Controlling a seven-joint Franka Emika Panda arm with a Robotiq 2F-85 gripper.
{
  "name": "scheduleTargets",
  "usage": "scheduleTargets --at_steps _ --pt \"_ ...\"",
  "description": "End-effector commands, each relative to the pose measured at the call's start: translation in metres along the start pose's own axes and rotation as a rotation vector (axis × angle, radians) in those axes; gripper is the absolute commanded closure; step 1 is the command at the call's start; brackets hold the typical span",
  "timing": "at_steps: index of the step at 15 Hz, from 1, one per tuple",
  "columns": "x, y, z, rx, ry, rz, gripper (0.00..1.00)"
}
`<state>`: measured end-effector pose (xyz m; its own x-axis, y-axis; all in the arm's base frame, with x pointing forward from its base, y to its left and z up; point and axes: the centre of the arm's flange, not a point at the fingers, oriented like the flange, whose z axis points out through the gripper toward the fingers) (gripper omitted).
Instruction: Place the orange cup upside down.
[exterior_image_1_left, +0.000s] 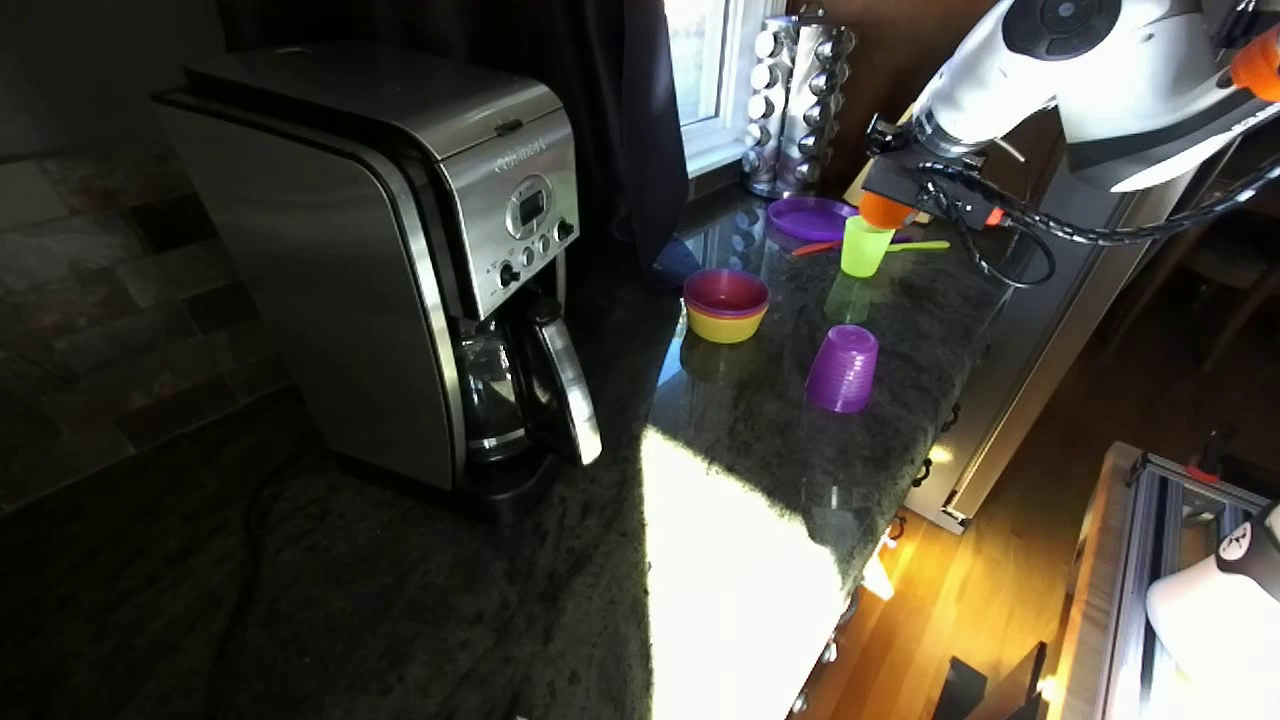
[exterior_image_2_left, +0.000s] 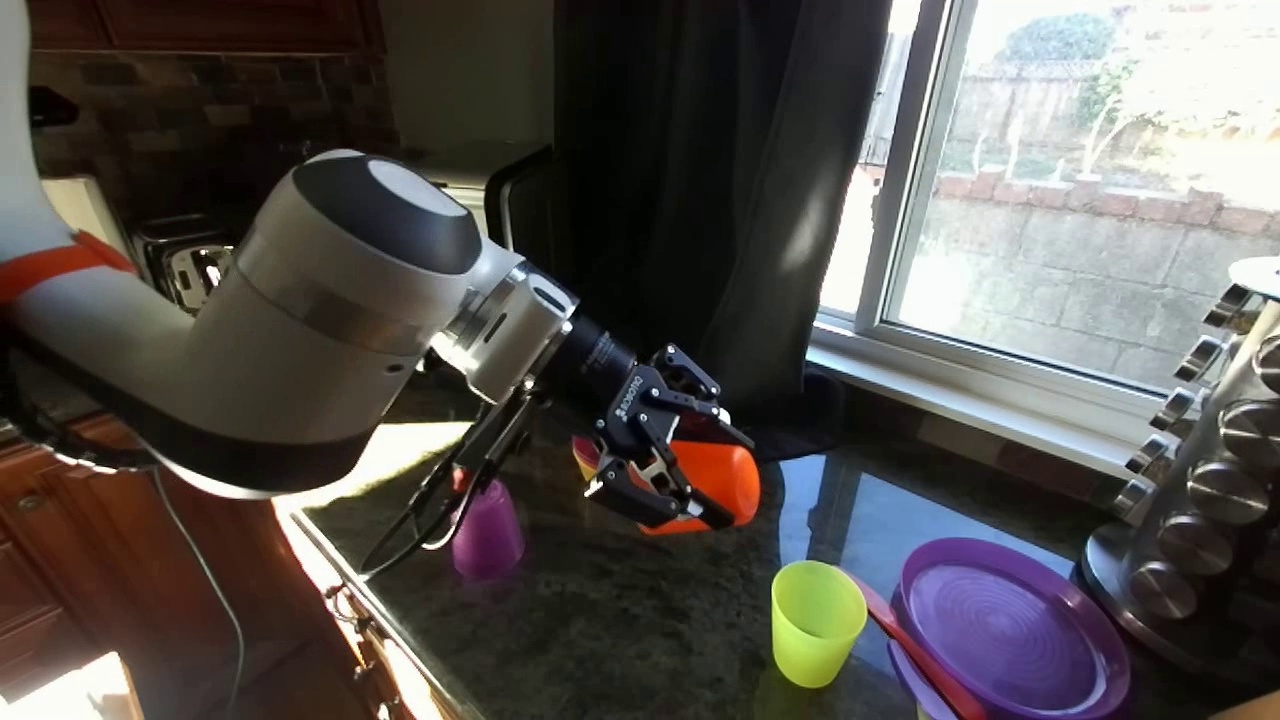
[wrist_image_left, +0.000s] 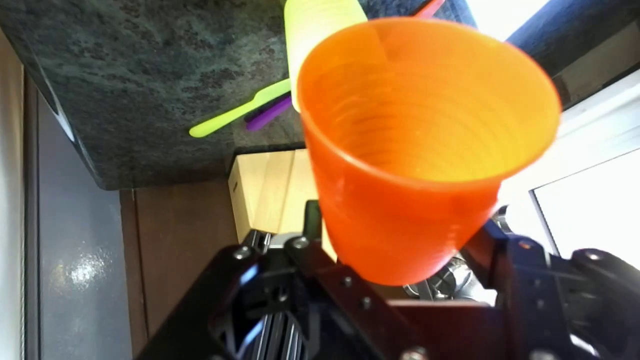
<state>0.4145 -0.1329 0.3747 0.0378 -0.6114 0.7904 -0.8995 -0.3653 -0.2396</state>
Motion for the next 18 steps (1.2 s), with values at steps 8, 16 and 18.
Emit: scheduleTargets --at_steps 8,16,18 --pt "-0.059 -0.010 0.052 0.092 0.206 -0.080 0.58" --pt "-0.056 -0.020 0.072 0.077 0.339 -0.110 0.58" --pt "-0.060 -0.016 0.081 0.073 0.358 -0.119 0.58"
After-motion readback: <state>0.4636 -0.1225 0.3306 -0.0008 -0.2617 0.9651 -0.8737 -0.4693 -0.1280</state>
